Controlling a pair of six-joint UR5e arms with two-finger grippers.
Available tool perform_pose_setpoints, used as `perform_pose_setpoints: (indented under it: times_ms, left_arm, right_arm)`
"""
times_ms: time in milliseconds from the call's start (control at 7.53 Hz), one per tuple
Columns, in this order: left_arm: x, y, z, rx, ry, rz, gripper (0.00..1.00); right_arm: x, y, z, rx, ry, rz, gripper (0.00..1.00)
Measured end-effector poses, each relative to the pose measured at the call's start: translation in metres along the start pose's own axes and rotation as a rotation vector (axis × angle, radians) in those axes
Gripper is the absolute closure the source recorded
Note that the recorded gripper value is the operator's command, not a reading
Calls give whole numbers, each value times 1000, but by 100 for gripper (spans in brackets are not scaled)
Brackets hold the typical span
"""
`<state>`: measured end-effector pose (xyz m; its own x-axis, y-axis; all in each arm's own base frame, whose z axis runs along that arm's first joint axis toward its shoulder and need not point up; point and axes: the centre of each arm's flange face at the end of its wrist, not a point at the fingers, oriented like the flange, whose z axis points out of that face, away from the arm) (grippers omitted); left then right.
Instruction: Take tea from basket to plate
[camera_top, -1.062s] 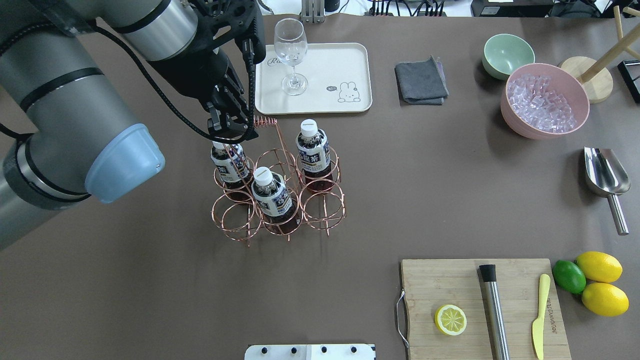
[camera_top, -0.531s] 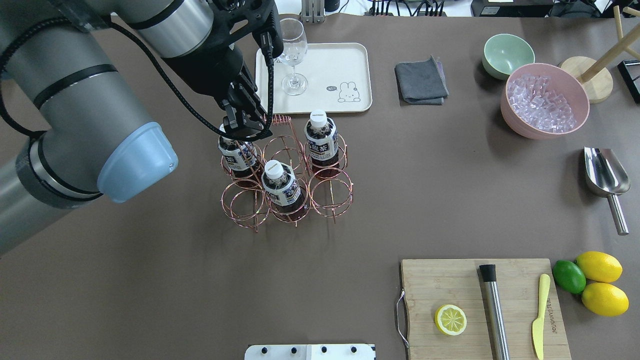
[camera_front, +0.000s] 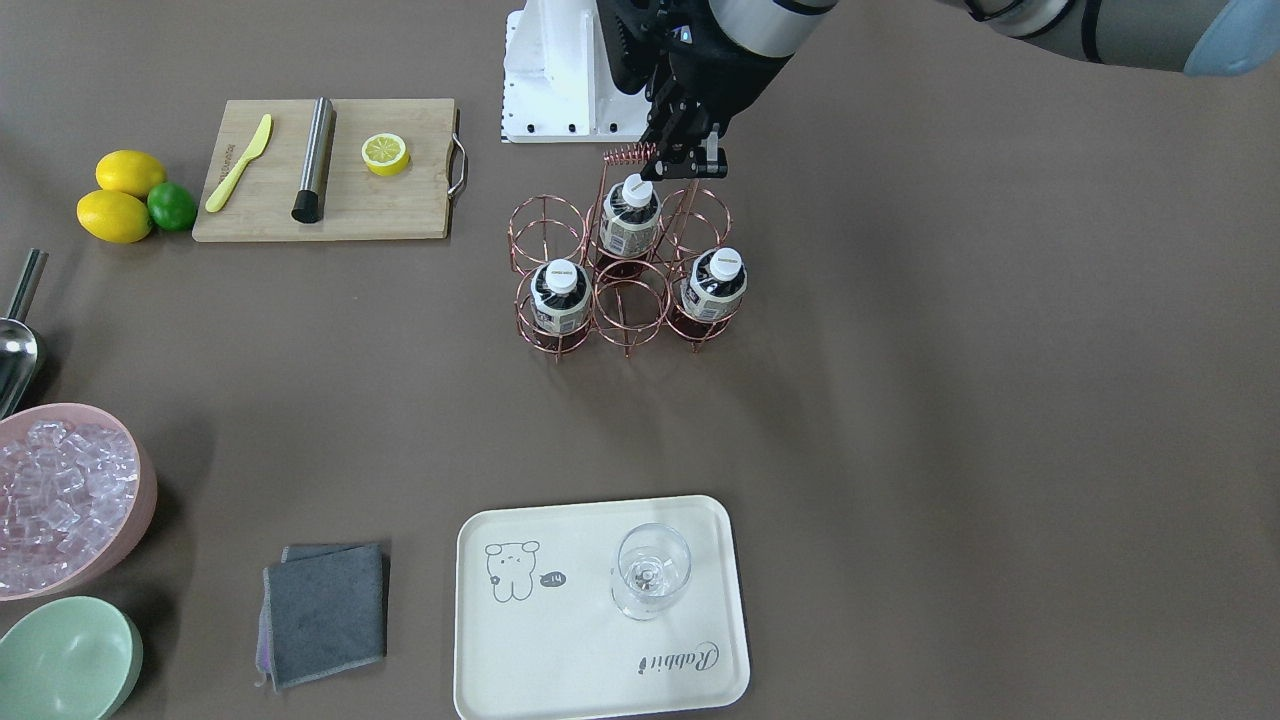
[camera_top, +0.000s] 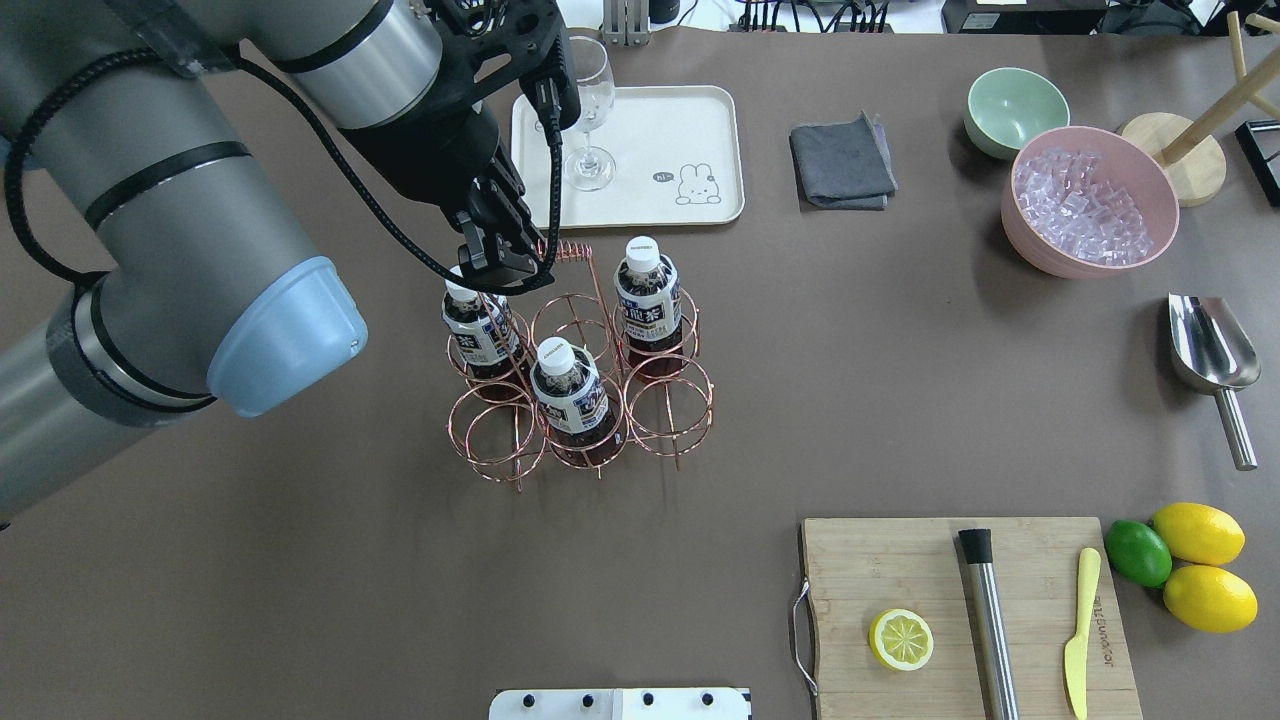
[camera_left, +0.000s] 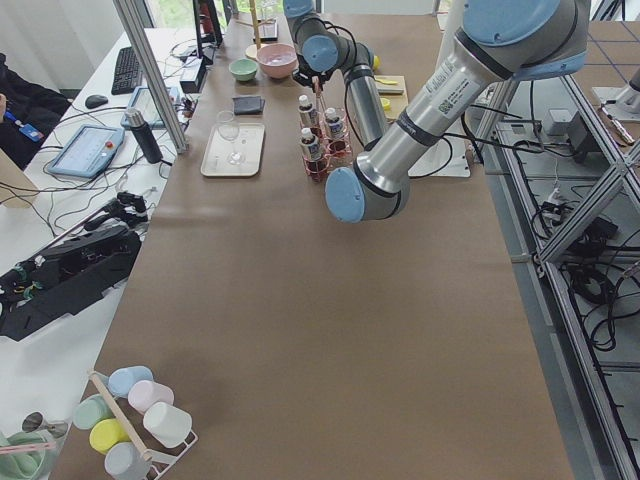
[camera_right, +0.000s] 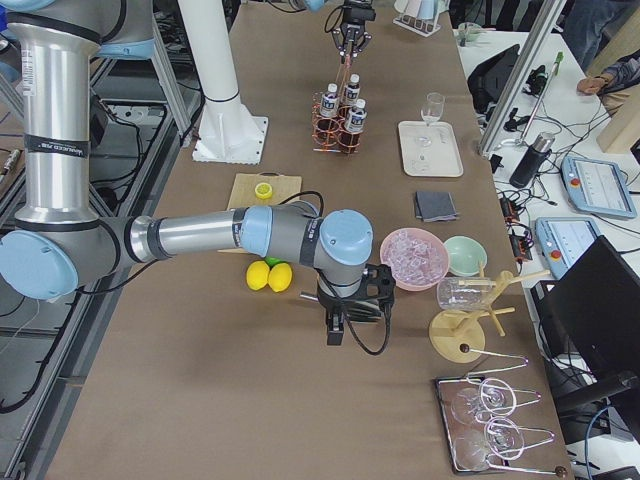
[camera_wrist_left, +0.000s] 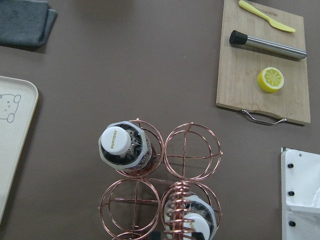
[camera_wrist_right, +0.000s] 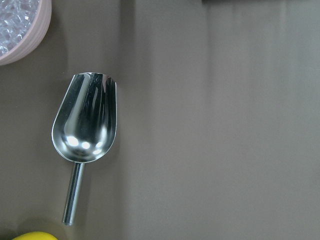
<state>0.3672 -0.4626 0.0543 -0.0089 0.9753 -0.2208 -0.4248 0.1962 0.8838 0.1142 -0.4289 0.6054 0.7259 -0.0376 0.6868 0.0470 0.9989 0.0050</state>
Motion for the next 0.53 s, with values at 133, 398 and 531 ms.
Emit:
perform_pose_setpoints:
  times_ms: [133, 398, 531]
  left_arm:
    - [1, 0, 3, -2, 1, -2, 100]
    - [0, 2, 4, 3, -1, 2, 100]
    - [-1, 4, 5, 5, -2, 2, 100]
  right_arm:
    - [0, 0, 0, 0, 0, 0, 0]
    - [1, 1, 1, -1, 1, 1, 0]
    - [1, 1, 1, -2, 0, 2, 0]
